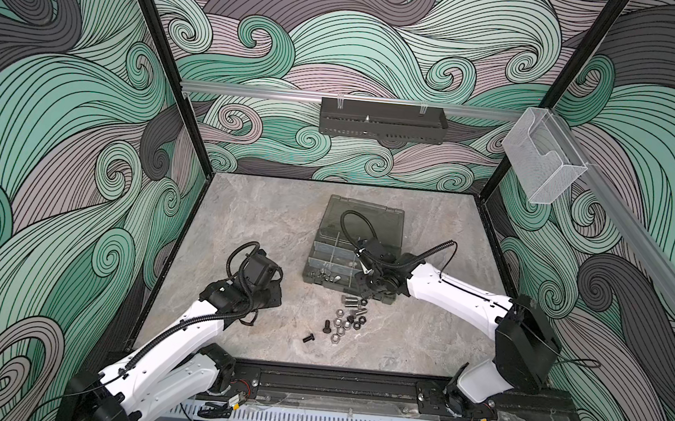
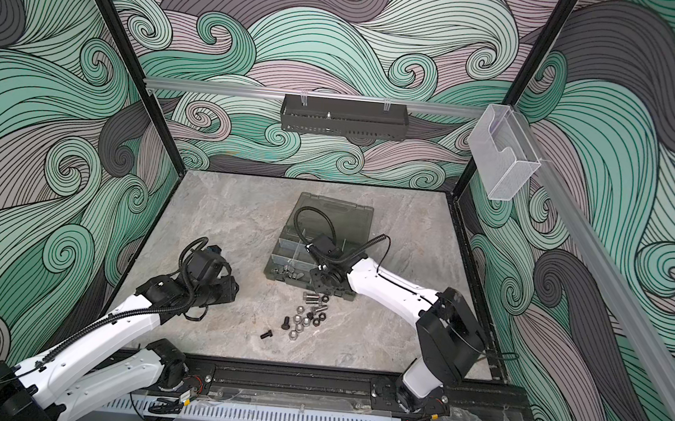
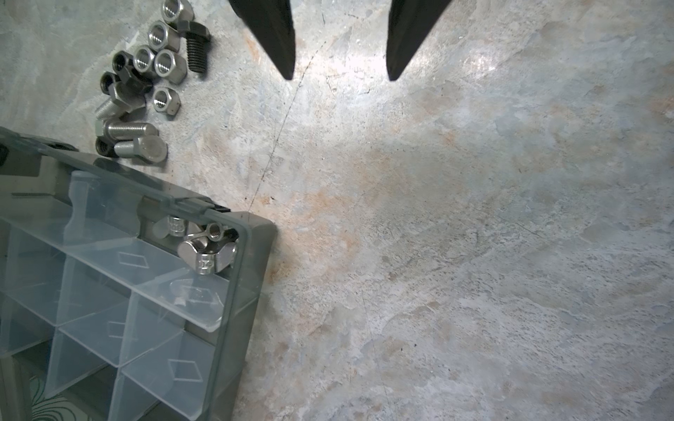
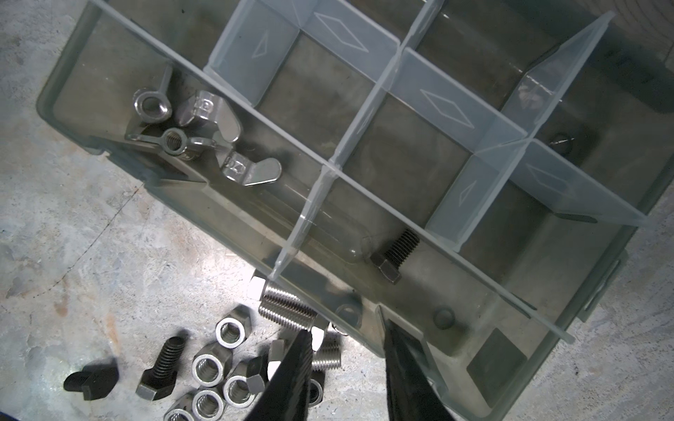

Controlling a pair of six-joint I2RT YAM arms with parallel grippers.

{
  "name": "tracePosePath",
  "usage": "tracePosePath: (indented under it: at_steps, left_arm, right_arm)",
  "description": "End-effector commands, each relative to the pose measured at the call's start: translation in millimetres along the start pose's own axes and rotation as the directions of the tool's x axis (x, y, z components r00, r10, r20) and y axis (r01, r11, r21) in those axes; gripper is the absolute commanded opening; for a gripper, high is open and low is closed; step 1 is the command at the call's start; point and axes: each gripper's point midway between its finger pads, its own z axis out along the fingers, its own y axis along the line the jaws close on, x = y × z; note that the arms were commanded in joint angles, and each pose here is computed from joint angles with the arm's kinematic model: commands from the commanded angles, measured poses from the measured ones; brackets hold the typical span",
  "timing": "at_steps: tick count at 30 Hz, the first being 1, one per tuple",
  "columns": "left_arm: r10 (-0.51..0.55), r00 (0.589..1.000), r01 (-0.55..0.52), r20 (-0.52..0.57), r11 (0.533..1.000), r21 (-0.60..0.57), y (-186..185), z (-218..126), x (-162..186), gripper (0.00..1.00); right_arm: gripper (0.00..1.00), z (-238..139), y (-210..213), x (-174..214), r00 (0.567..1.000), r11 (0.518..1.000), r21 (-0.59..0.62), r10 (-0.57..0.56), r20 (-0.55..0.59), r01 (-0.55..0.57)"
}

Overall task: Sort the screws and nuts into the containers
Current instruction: 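Return the right gripper to the pile and close on another black bolt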

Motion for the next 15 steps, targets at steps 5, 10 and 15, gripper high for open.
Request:
tracePosePath:
  at_steps: [5,10,15]
  left_arm:
    - [-0.016,1.0,0.016,0.009,0.999,-0.034,7,-3,-2,0.44]
    - [-0.016,1.0,0.016,0.017,0.999,-0.031,6,-5,-6,0.44]
    - [-0.026,1.0,0.027,0.012,0.999,-0.037,8,-3,-5,0.45]
  right_arm:
    - [0.35,-18,34,8,0.998,0.996,-0.067,-0.061,0.02,0.062]
    - [0.35,-21,65,27,0.991,0.982,-0.131,-0.133,0.013,0.134]
    - [0.35,-17,78,49,0.985,0.973,-0.158,-0.174,-0.009,0.17]
